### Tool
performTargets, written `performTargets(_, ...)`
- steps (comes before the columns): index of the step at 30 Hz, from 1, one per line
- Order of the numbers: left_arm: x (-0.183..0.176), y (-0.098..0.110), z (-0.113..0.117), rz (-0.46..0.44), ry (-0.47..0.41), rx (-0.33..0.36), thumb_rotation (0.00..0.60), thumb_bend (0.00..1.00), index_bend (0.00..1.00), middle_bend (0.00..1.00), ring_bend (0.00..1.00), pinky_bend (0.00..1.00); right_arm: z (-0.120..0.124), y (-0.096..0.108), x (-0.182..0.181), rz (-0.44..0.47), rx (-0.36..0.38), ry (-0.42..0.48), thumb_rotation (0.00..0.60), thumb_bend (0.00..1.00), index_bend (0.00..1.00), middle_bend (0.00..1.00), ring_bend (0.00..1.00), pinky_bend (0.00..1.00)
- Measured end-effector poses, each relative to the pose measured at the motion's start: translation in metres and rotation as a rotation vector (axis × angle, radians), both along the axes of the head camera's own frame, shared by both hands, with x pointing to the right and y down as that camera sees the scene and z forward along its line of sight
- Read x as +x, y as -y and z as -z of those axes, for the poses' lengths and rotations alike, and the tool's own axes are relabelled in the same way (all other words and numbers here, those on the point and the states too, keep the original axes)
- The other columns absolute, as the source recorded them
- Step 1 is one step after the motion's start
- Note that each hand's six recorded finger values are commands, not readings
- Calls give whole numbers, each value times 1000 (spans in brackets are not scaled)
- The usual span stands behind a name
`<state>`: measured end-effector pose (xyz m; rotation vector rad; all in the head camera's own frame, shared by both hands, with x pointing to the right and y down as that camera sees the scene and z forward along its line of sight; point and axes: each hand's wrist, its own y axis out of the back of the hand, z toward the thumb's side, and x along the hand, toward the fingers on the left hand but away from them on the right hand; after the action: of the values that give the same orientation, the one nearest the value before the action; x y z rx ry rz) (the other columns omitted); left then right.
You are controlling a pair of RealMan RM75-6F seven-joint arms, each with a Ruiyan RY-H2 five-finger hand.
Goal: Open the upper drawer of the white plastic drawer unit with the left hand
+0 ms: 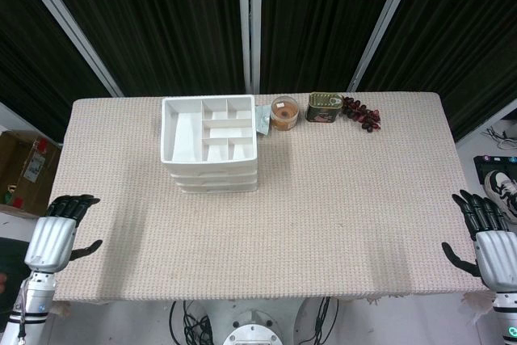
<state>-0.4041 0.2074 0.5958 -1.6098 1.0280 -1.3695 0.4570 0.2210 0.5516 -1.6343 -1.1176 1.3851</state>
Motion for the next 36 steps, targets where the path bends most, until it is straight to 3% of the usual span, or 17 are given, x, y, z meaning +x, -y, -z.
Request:
performTargets(9,-6,-7,-1,32,9,-13,600,84,247,234,219,187,-7,14,-16,55,-1,26,600,217,0,34,0,0)
performTargets(14,9,-6,0,11,-47,-16,600,86,247,244,239,206,-4,18,-16,56,2,39,600,221,0,57,0,0)
performTargets(17,35,-2,-1,-28,-134,-20,600,91,253,336,346,361,1,24,-17,68,15,36,600,221,0,61,0,0)
performTargets(20,60,2,-6,-51,-237,-55,600,105,270,451,517,645,8,30,-21,84,36,38,600,220,0,62,0,0)
performTargets(22,76,5,-11,-61,-308,-88,600,130,273,517,623,781,14,34,-24,95,52,38,600,220,0,65,0,0)
performTargets(26,118,14,-26,-68,-494,-171,600,273,260,655,799,960,18,38,-28,105,67,41,600,219,0,69,0,0)
performTargets(31,164,23,-51,-35,-676,-282,600,502,207,785,930,1000,10,37,-29,101,40,48,600,220,0,70,0,0)
performTargets(36,195,20,-77,31,-781,-389,600,522,171,843,967,1000,7,35,-27,91,33,48,600,220,0,71,0,0)
